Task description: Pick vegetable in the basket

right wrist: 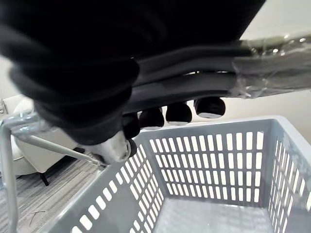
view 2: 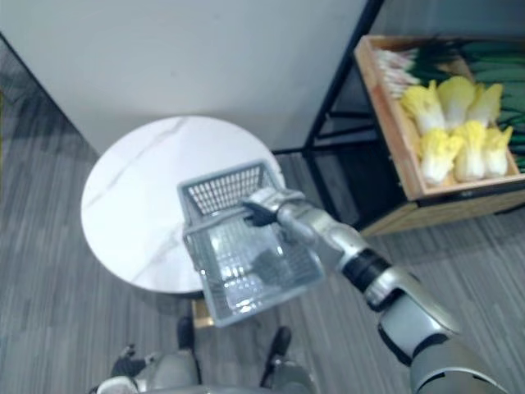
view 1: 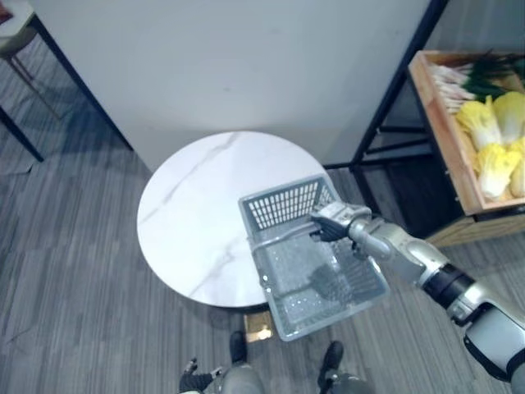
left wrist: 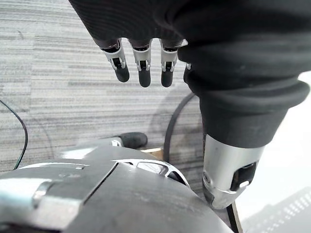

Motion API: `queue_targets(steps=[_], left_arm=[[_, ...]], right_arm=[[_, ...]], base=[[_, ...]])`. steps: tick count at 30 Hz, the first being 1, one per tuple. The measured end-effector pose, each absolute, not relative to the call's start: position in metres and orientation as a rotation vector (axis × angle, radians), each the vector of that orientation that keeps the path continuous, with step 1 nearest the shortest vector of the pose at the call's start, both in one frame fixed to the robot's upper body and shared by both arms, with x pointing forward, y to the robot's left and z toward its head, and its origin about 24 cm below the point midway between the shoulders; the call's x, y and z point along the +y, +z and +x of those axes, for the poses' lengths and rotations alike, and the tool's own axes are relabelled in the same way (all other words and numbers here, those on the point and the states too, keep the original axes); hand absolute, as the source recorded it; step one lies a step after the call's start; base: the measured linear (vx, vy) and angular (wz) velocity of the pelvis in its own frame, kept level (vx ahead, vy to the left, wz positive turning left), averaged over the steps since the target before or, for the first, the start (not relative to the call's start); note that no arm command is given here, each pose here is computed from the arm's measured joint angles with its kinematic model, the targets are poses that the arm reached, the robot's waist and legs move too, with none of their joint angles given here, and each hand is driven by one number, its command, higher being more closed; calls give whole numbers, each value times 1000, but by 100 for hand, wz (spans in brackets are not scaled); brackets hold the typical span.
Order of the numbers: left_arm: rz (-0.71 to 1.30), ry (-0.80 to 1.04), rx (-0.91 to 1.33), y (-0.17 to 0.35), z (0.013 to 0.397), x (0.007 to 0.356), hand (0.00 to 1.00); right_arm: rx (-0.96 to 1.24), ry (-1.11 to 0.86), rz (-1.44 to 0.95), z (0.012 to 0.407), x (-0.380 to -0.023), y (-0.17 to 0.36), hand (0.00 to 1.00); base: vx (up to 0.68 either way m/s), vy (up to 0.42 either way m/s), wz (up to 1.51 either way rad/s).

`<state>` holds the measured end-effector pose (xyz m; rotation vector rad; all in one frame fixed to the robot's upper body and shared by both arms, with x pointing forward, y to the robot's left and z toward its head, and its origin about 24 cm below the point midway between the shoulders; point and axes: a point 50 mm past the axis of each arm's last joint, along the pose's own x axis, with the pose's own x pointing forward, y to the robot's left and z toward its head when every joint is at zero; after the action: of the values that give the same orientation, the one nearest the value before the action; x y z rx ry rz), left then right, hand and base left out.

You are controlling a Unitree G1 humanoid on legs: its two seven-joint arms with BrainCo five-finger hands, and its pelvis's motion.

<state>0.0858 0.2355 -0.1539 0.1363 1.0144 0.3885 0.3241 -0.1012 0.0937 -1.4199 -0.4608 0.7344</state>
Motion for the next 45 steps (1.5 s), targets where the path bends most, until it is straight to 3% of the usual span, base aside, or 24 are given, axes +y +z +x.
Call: queue_targets(steps=[9,23,35,40,45], left_arm=[[120,362,1070,-159,68,230,0],[106,316,1151,-165,43,222,0],[154,260,1164,-166,40,219,0],[206,196,1158,-166,44,219,0],[257,189,1149,-163,47,228,0]], right_arm=[[-316,755,-1366,279,-150,57,100],[38,534,-1399,222,-253,17,100],[291,514,-1506,189,-303,-15,100],[387,399,-1498,168,-330,-14,100],[420,329,-1497,165,-332,-19,100]], base=[[22,2,-13],[27,0,-12],[17,-5,-7],[-3,33,-17],[-52,74,-77]])
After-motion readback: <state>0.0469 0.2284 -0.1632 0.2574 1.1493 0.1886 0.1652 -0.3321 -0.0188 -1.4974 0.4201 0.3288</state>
